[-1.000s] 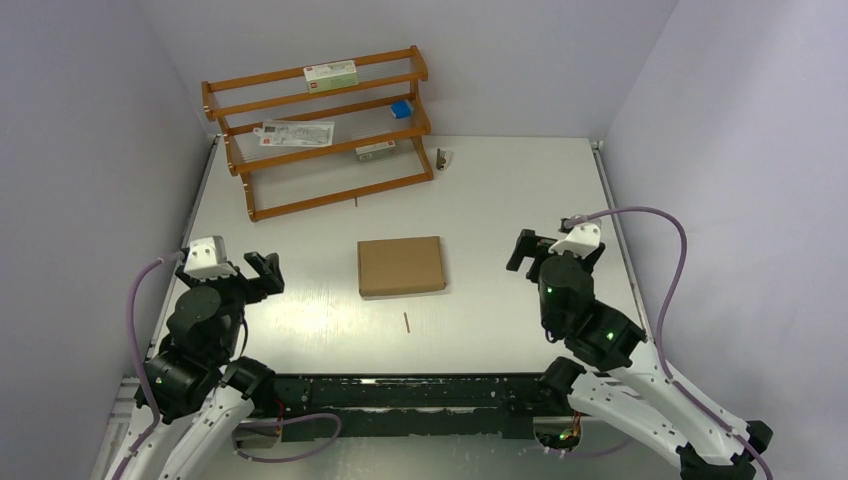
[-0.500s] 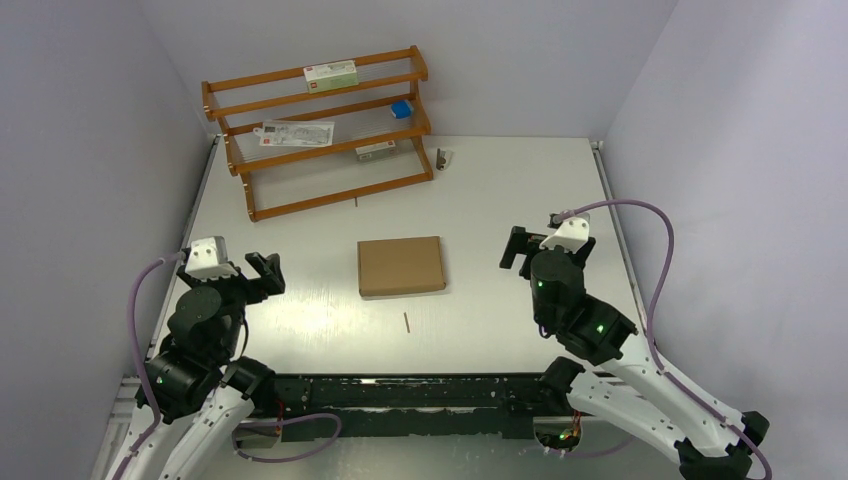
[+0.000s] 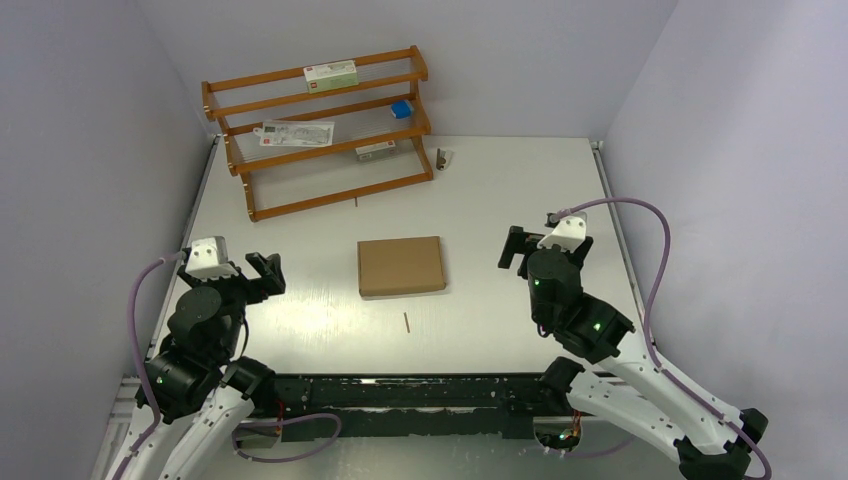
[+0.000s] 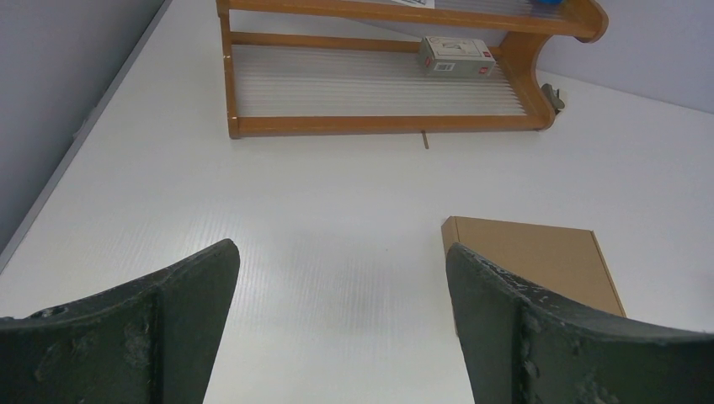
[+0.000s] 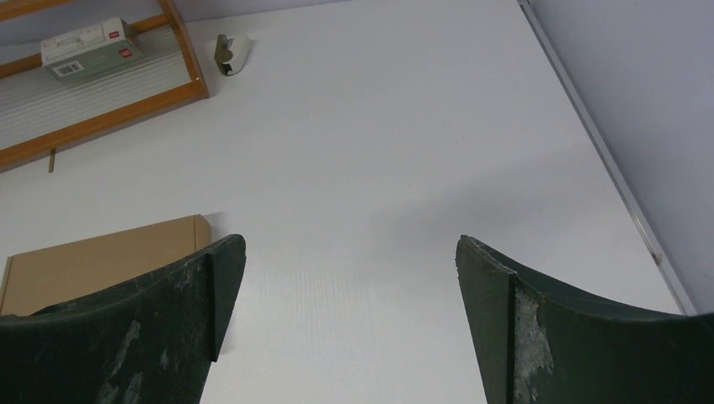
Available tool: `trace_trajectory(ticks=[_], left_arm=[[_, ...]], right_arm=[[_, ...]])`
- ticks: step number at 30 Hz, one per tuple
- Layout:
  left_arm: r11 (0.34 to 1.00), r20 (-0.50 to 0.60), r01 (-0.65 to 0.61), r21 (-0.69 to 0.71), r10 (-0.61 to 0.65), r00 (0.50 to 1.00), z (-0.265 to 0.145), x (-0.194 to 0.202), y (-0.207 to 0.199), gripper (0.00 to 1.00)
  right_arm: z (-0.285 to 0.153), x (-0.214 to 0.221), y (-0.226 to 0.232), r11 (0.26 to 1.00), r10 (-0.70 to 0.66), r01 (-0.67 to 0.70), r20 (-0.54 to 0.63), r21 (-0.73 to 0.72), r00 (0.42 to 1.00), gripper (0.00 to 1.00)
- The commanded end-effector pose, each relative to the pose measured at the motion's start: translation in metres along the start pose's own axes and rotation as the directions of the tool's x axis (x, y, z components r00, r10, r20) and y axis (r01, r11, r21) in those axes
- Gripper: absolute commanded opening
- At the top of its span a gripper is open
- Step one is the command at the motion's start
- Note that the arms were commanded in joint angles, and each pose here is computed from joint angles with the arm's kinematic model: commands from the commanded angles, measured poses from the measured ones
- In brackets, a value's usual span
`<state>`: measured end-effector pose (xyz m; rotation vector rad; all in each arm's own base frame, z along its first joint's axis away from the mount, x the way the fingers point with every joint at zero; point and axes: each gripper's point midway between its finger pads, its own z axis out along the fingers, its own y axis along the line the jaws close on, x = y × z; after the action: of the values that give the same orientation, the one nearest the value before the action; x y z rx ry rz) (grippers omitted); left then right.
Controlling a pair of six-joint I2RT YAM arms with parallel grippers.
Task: Fold the paper box
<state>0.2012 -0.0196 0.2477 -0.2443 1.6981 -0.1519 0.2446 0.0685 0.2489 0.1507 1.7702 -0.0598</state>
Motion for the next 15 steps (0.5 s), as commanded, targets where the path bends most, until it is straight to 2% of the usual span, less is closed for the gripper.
trace_trajectory(ticks=[1,15], left_arm=[[1.000,0.010,0.007,0.012,-0.007,1.000,0.0015,-0.0020,-0.0033,0.97],[1.000,0.007,0.005,0.020,-0.005,1.000,0.0016,-0.0012,-0.0045,0.97]], right_arm=[[0.0005,-0.0042,-0.0020,0.999,0.029,-0.030,0.014,0.019,0.999,1.00],[0.0014,-0.0047,0.0065,0.999,0.033,-0.032,0.007,-0.016,0.999,1.00]])
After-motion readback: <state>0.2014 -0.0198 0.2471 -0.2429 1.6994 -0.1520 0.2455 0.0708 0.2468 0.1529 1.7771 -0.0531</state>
